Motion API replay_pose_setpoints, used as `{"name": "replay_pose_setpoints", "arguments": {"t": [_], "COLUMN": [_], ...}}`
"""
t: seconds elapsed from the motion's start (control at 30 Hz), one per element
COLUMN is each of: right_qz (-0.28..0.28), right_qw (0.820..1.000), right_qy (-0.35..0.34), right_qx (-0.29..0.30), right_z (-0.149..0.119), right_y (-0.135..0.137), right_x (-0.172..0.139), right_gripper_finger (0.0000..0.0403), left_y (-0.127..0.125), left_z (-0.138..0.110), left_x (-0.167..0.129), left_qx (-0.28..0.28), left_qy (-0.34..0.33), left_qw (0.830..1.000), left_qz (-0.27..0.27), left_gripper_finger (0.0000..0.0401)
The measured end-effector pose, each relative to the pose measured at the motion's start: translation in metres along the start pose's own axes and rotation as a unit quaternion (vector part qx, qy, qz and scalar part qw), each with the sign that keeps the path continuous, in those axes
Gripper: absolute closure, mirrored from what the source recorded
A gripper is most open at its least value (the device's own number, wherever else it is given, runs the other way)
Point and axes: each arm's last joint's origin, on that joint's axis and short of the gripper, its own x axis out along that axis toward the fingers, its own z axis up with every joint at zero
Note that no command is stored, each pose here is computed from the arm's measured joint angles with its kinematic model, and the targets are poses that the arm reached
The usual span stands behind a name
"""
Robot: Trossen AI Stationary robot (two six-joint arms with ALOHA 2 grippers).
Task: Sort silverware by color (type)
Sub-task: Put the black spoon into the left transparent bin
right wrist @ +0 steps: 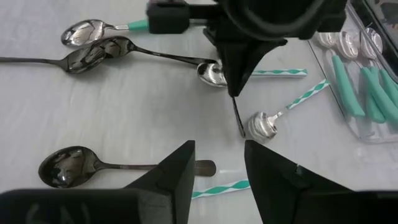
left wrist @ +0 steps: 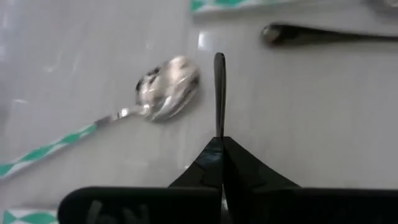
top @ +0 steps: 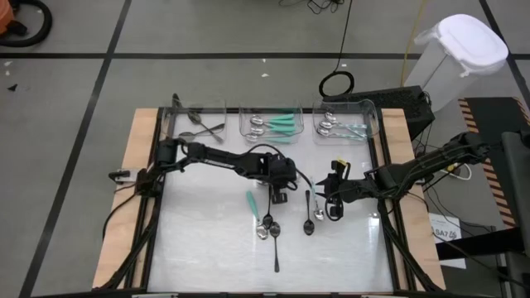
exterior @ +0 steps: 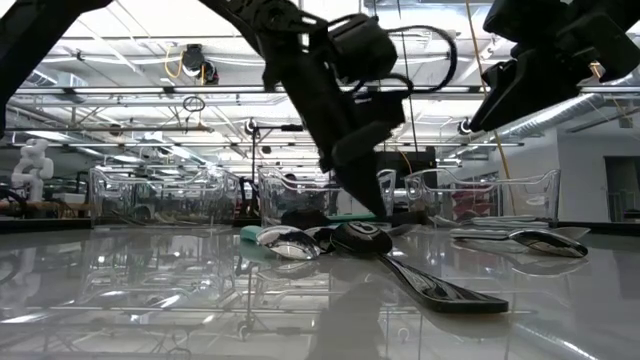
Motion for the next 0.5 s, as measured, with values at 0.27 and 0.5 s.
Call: {"name": "replay_pose_setpoints", "arguments": {"t": [0.27,0.5], "right_qz": [0.000,0.001], "right_qw": [1.000,1.000], "right_qy": [-0.003,-0.005], "right_qx": [0.001,0.031], "right_z": [0.001,0.002], "right_y": [0.000,0.004], "right_x": [0.000,0.008], "right_gripper_finger": [0.0267,0.0266], "left_y": [-0.013,-0.016], "left_z": [0.000,0.001], "left_x": [-0.004,-0.004], "left_qx": [0.012,0.011], "left_qy": [0.015,0.013], "left_qw": [1.000,1.000], "left_qz": [-0.011,-0.013], "left_gripper_finger": [0.0400,0.0400]}}
